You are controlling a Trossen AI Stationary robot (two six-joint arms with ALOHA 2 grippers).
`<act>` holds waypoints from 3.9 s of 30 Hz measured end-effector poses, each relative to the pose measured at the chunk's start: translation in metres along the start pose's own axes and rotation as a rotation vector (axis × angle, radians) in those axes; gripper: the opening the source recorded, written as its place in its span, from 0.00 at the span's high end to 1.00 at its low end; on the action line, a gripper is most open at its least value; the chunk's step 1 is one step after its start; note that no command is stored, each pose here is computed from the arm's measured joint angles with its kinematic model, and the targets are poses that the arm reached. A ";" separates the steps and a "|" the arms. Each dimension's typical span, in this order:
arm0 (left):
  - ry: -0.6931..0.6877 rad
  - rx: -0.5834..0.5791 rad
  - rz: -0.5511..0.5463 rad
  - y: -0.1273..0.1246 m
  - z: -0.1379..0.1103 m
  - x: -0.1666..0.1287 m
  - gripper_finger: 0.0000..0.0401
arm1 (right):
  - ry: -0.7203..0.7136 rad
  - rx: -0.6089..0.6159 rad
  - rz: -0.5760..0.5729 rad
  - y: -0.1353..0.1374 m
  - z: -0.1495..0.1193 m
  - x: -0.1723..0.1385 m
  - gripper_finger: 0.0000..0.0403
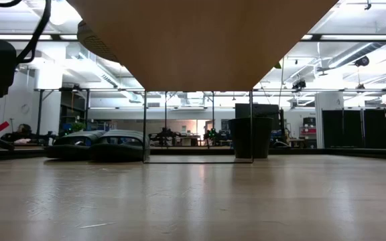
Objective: Pick and place slides into the shelf
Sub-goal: Put the gray slipper on the shelf
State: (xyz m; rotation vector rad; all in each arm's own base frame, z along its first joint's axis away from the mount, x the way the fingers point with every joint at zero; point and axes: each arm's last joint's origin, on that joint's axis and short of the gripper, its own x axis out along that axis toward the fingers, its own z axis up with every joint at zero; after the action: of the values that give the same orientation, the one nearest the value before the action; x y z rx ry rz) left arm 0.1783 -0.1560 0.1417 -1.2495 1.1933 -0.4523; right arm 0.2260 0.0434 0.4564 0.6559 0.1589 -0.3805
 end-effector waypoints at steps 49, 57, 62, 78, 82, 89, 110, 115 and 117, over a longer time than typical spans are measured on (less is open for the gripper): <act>0.063 -0.047 -0.032 -0.012 -0.008 -0.016 1.00 | 0.012 -0.033 -0.014 -0.002 -0.001 0.000 0.68; 0.041 -0.050 -0.028 -0.019 -0.016 -0.037 1.00 | 0.014 -0.039 -0.028 -0.003 -0.002 0.000 0.68; 0.012 -0.040 -0.027 -0.032 -0.019 -0.049 1.00 | 0.024 0.002 -0.058 -0.007 -0.003 0.002 0.68; -0.027 0.144 0.154 -0.101 -0.019 -0.090 1.00 | 0.029 0.050 -0.073 -0.012 -0.001 0.005 0.68; -0.052 0.205 0.171 -0.122 -0.020 -0.103 1.00 | 0.043 0.059 -0.064 -0.013 0.000 0.007 0.68; -0.116 0.319 0.215 -0.153 -0.013 -0.118 1.00 | 0.045 0.115 -0.082 -0.018 0.001 0.011 0.68; 0.074 0.641 0.550 -0.238 0.018 -0.138 1.00 | 0.304 0.213 -0.019 -0.023 -0.029 0.072 0.68; 0.141 0.700 0.623 -0.247 0.021 -0.138 1.00 | 0.330 0.213 -0.020 -0.023 -0.033 0.080 0.68; 0.176 0.736 0.648 -0.248 0.023 -0.136 1.00 | 0.329 0.214 -0.022 -0.024 -0.033 0.081 0.68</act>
State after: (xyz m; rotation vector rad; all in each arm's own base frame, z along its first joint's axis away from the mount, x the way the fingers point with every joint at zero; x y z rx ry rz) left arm 0.2259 -0.1155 0.4191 -0.1717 1.3271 -0.4526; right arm 0.2899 0.0229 0.3961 0.9267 0.4433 -0.3110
